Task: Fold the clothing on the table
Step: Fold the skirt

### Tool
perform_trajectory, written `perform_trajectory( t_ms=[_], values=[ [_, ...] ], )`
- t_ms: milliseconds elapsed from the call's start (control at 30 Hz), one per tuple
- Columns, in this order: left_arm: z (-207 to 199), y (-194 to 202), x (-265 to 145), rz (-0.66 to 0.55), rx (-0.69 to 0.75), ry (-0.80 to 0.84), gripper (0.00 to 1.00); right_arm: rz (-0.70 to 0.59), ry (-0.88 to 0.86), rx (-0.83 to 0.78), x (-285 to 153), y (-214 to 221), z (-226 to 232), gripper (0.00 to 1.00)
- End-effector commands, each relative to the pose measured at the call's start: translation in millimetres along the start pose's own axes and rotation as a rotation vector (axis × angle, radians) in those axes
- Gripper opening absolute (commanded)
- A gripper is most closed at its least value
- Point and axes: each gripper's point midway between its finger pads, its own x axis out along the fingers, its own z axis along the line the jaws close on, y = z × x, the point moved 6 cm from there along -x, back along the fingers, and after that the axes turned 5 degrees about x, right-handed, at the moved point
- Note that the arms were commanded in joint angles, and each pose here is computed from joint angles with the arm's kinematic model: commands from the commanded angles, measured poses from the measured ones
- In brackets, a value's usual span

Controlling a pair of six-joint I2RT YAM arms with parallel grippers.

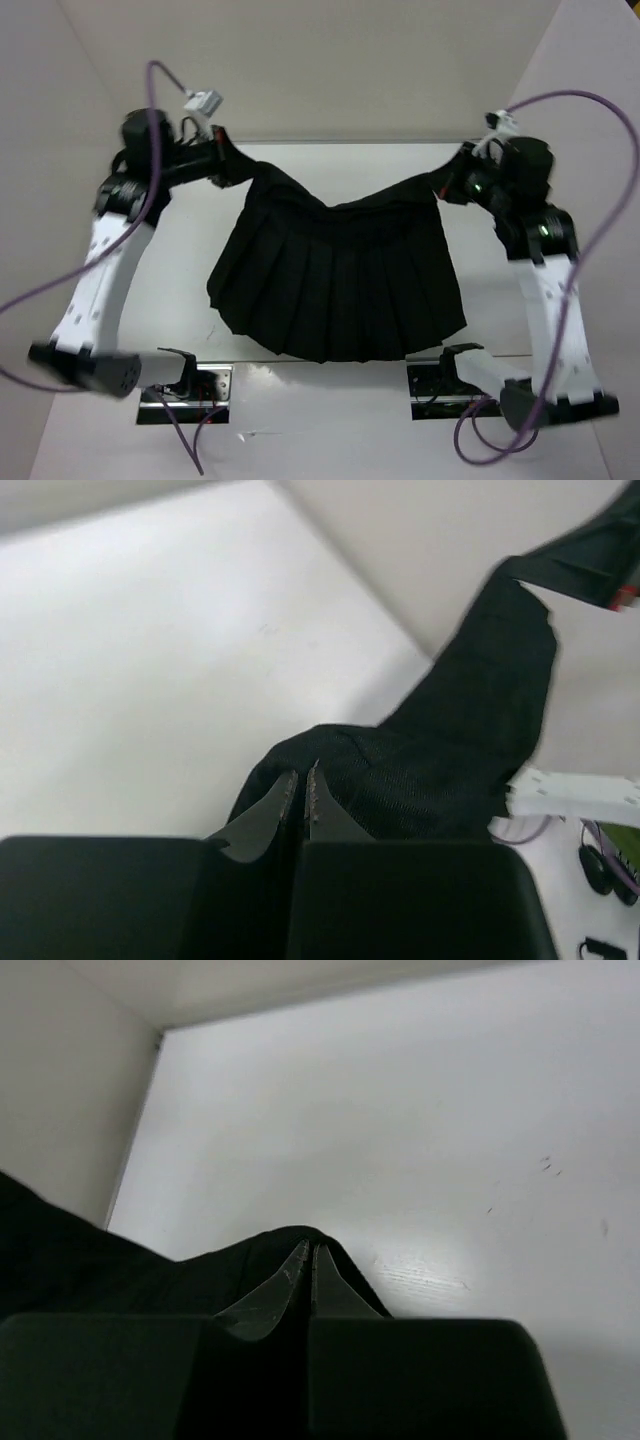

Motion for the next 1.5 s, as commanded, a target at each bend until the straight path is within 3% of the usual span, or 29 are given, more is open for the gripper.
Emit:
perform_trajectory(
  t_ms=[0, 67, 100, 133, 167, 267, 367, 533, 667, 700, 767, 800, 867, 967, 1067, 1167, 1467],
  values=[
    [95.7, 31.2, 64.5, 0.161, -0.146, -0.132, 0.00, 0.144, -0.009, 0.075, 94.0, 9.4, -20.8, 0.00],
    [132.1, 43.6, 94.3, 0.223, -0.211, -0.136, 0.00, 0.121, 0.002, 0.080, 115.0, -0.8, -23.4, 0.00],
    [144.1, 39.0, 99.4, 0.223, -0.223, -0.138, 0.00, 0.114, 0.020, 0.085, 123.2, -6.8, -28.1, 0.00],
    [145.7, 8.6, 99.2, 0.169, -0.183, -0.114, 0.00, 0.087, 0.026, 0.078, 135.2, -20.1, -27.0, 0.00],
    [161.7, 10.9, 109.1, 0.188, -0.210, -0.114, 0.00, 0.059, 0.023, 0.075, 137.7, -31.1, -27.2, 0.00],
    [153.5, -42.0, 100.9, 0.075, -0.142, -0.083, 0.00, -0.049, -0.001, 0.048, 132.0, -68.5, -12.8, 0.00],
    [138.7, -67.9, 85.2, 0.020, -0.089, -0.083, 0.00, -0.144, -0.022, 0.012, 110.3, -96.4, 4.9, 0.00],
    [106.9, -75.9, 57.0, -0.046, -0.042, -0.058, 0.00, -0.155, 0.008, 0.008, 91.2, -85.9, -1.3, 0.00],
    [118.8, -16.5, 59.0, 0.057, -0.161, -0.071, 0.00, 0.039, 0.064, 0.051, 107.1, -25.9, -32.8, 0.00],
    [130.3, 21.9, 62.8, 0.131, -0.247, -0.087, 0.00, 0.121, 0.098, 0.094, 111.7, 6.1, -48.7, 0.00],
    [127.4, 54.4, 62.2, 0.181, -0.292, -0.085, 0.00, 0.221, 0.098, 0.146, 112.5, 41.4, -60.2, 0.00],
    [130.9, 97.2, 64.8, 0.264, -0.359, -0.108, 0.00, 0.306, 0.135, 0.199, 108.8, 74.6, -73.6, 0.00],
    [122.4, 130.2, 57.2, 0.320, -0.406, -0.117, 0.00, 0.462, 0.165, 0.248, 98.1, 122.8, -78.6, 0.00],
    [108.5, 182.5, 39.3, 0.412, -0.495, -0.129, 0.00, 0.595, 0.185, 0.239, 72.4, 159.4, -64.8, 0.00],
    [87.6, 200.2, 18.4, 0.461, -0.512, -0.139, 0.00, 0.734, 0.278, 0.244, 30.3, 179.0, -65.3, 0.00],
    [79.5, 196.2, 8.5, 0.453, -0.505, -0.173, 0.00, 0.761, 0.296, 0.251, 16.1, 181.9, -64.7, 0.00],
    [126.5, 172.8, 54.1, 0.384, -0.516, -0.231, 0.00, 0.672, 0.459, 0.213, 66.0, 176.9, -91.4, 0.00]
  ],
)
